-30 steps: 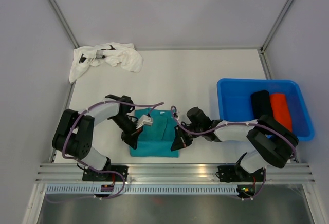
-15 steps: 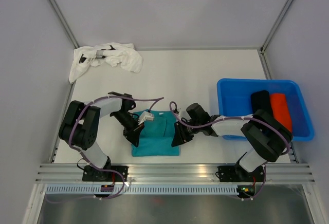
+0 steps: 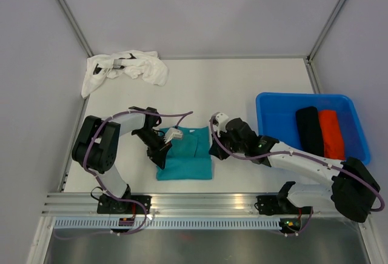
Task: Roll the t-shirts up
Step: Roll the tshirt
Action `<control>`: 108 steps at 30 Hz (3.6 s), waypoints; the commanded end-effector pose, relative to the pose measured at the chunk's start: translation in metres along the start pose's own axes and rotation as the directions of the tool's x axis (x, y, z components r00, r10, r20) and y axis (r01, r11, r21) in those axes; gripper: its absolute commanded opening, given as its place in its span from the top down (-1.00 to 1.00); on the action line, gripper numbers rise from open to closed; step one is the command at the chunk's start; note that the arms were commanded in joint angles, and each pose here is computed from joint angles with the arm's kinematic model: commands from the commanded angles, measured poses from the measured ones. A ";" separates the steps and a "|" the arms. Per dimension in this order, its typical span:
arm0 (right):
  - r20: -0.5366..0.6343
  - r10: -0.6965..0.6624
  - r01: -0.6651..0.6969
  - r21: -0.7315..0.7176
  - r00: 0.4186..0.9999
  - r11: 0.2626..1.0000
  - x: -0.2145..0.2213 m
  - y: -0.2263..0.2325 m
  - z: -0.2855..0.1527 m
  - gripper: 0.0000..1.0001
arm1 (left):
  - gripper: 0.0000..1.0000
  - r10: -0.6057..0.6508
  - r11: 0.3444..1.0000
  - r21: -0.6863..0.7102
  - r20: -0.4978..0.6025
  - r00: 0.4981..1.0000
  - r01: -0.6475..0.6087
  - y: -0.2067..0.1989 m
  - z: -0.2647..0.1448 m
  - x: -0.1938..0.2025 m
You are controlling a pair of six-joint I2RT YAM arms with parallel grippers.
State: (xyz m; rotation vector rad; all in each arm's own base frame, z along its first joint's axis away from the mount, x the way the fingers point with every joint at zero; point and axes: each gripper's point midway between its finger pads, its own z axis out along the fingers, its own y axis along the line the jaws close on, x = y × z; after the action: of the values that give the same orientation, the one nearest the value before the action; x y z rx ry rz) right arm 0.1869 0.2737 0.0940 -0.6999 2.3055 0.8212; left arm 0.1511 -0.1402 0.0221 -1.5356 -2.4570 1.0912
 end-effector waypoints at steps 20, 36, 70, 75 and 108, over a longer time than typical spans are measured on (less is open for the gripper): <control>0.060 0.133 -0.121 -0.177 0.989 0.977 0.013 0.043 0.070 1.00 | 0.03 0.077 0.959 -0.272 -0.007 0.997 -0.076 0.030 -0.041 -0.019; 0.040 0.349 -0.338 -0.170 0.936 0.926 0.018 0.018 0.083 0.99 | -0.20 0.428 0.706 -0.595 -0.076 0.901 -0.385 -0.017 -0.060 -0.053; 0.160 -0.629 0.636 0.013 0.760 0.772 -0.018 0.028 0.000 0.15 | -0.34 0.506 0.735 -0.407 -0.204 0.838 -0.543 -0.010 0.025 0.000; 0.046 -0.893 0.893 0.010 0.448 0.449 0.027 0.008 -0.007 -0.07 | -0.34 0.501 0.752 -0.390 -0.185 0.845 -0.531 -0.012 0.026 -0.002; -0.116 -0.908 0.887 -0.194 0.403 0.419 0.083 0.011 0.024 0.99 | -0.36 0.461 0.809 -0.364 -0.092 0.882 -0.461 -0.043 -0.013 -0.023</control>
State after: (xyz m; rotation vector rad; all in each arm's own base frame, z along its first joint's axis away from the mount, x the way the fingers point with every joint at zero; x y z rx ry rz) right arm 0.1467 0.2730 0.0169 -1.9274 1.4964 0.1520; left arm 0.1408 -0.1614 0.0439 -2.3761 -2.4429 0.5809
